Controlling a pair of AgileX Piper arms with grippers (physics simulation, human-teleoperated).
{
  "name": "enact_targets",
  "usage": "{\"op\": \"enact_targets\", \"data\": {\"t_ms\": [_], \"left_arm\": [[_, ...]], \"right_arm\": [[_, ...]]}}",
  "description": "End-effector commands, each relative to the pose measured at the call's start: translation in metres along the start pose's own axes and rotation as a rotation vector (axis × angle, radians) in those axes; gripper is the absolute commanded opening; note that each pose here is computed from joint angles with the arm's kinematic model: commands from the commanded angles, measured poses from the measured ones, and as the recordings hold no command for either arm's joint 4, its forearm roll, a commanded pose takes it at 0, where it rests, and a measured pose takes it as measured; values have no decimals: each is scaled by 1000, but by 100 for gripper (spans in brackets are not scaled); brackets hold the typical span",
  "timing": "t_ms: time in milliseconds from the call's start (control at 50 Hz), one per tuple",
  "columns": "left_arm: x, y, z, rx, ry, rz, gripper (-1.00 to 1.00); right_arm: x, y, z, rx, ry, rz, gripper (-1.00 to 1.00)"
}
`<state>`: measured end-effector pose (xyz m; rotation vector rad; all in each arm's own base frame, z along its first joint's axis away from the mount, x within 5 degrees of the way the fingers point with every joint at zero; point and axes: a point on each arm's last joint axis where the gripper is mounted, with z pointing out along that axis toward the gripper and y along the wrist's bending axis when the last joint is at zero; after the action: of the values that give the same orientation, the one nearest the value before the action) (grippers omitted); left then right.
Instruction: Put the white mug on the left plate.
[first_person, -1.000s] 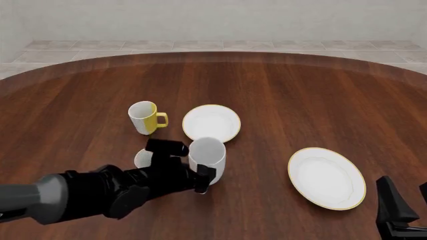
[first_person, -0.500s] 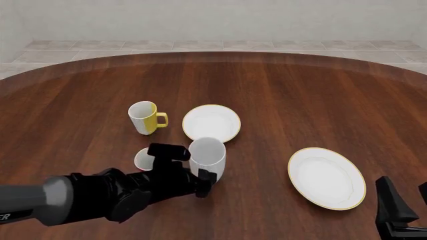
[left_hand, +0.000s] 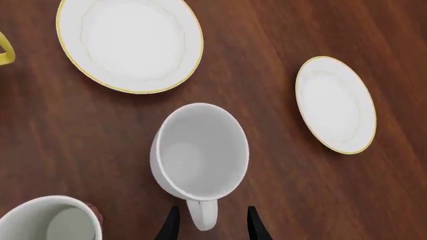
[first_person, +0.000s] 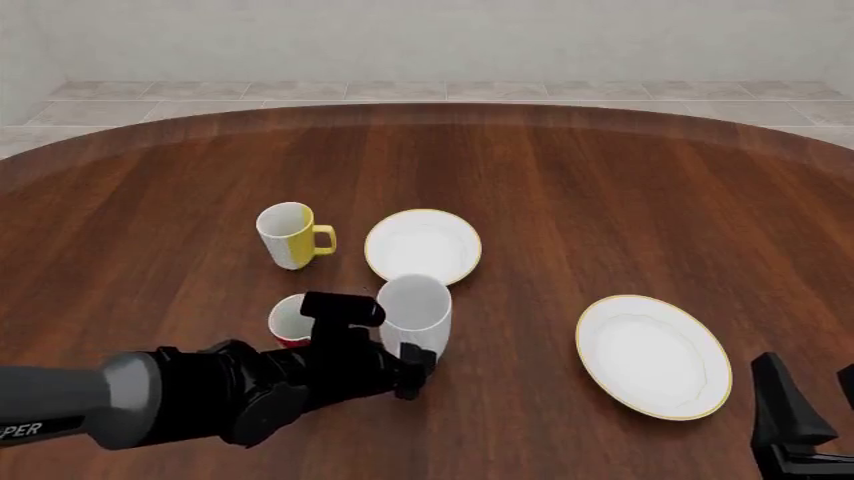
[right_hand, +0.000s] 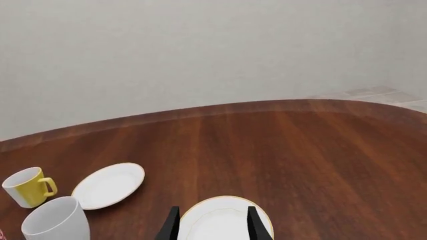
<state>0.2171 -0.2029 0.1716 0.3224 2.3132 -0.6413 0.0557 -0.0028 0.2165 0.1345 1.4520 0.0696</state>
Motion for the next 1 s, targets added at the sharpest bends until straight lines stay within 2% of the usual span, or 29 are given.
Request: {"op": "enact_targets", "data": {"t_ms": [20, 580, 600, 760, 1000], "left_arm": [[4, -1, 5, 1, 13, -9, 100], [9, -3, 9, 6, 26, -13, 100], [8, -2, 7, 5, 22, -8, -100], [-6, -4, -12, 19, -34, 41, -100], [-12, -11, -21, 34, -45, 92, -100]], "right_arm": [[0, 0, 0, 1, -1, 1, 100], [0, 0, 0, 3, -3, 7, 100], [0, 0, 0, 3, -3, 7, 100], [0, 0, 0, 4, -4, 8, 100], [0, 0, 0, 6, -7, 14, 100]]}}
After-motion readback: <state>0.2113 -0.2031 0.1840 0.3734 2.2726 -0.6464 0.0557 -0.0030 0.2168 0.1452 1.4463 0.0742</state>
